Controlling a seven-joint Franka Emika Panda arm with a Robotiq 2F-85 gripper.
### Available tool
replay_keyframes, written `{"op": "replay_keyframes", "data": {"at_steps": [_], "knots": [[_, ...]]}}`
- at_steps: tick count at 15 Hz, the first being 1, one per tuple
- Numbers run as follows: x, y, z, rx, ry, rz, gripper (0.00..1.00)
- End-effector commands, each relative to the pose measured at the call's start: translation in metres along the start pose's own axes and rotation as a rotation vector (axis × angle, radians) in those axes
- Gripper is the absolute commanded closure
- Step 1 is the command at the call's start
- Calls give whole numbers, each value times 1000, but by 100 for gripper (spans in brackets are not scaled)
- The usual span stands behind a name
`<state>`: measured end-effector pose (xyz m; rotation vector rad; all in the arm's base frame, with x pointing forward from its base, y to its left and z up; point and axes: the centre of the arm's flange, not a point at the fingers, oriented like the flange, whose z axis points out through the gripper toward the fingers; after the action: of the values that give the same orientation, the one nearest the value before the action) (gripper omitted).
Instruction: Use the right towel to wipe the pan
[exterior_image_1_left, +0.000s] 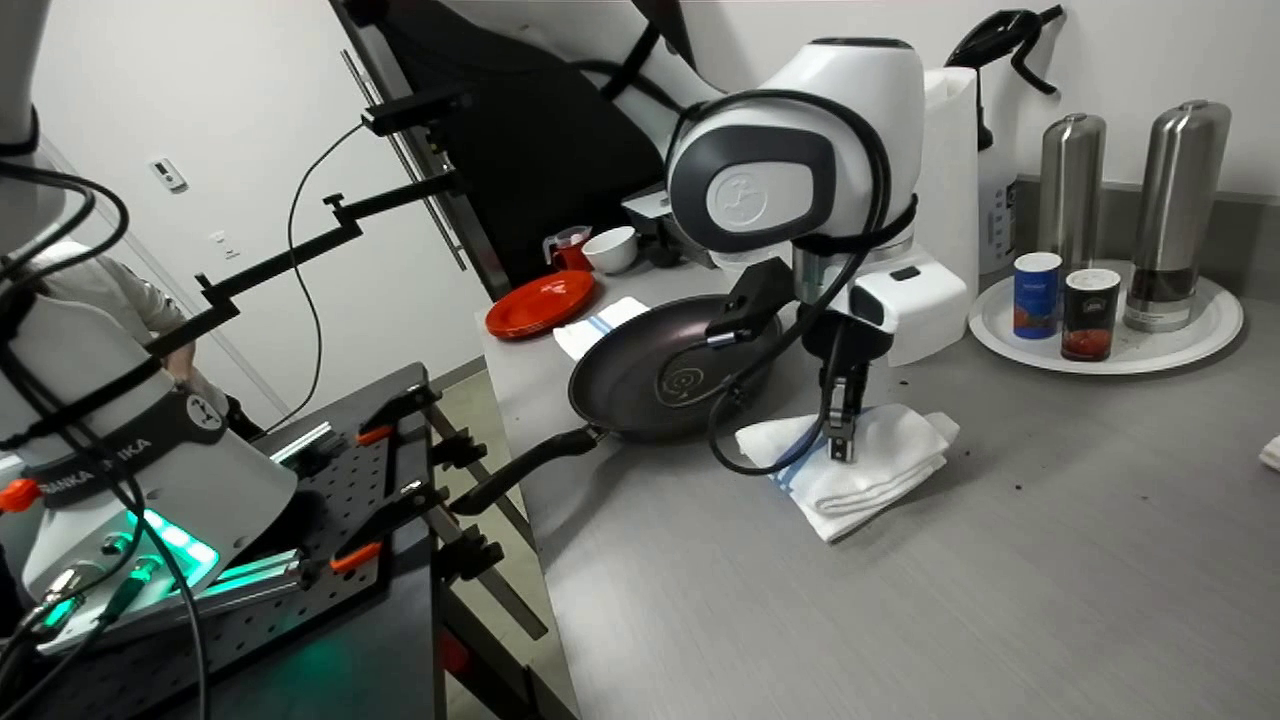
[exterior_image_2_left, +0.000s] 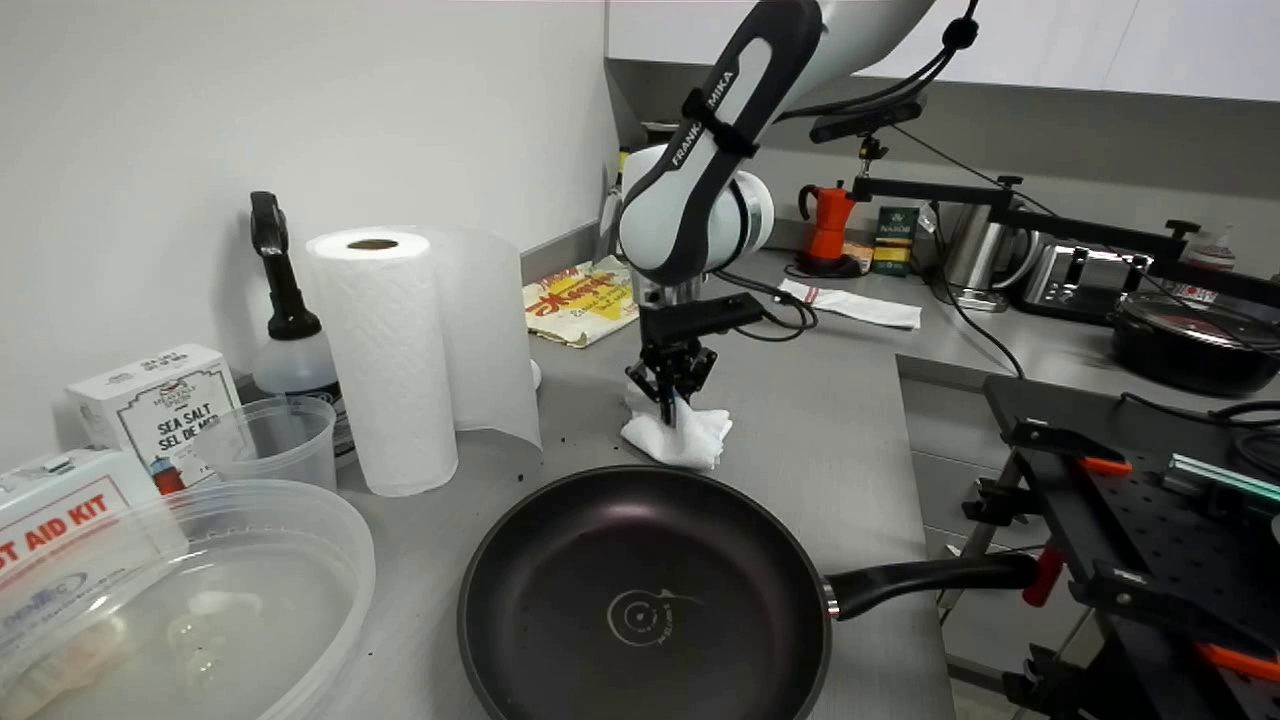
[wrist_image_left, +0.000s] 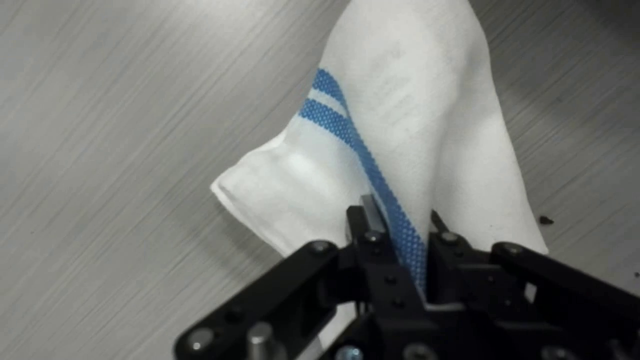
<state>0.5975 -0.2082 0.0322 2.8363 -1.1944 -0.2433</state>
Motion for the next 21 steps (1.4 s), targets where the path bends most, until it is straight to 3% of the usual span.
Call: {"op": "replay_keyframes", "data": {"at_steps": [1, 6, 10, 17, 21], "knots": [[0, 9, -58, 33, -9, -73, 96], [-17, 17, -126, 60, -20, -208, 96], [-56, 11, -166, 67, -26, -310, 96], [-167, -31, -180, 26, -56, -549, 96], [-211, -46, -174, -27, -55, -638, 96]]}}
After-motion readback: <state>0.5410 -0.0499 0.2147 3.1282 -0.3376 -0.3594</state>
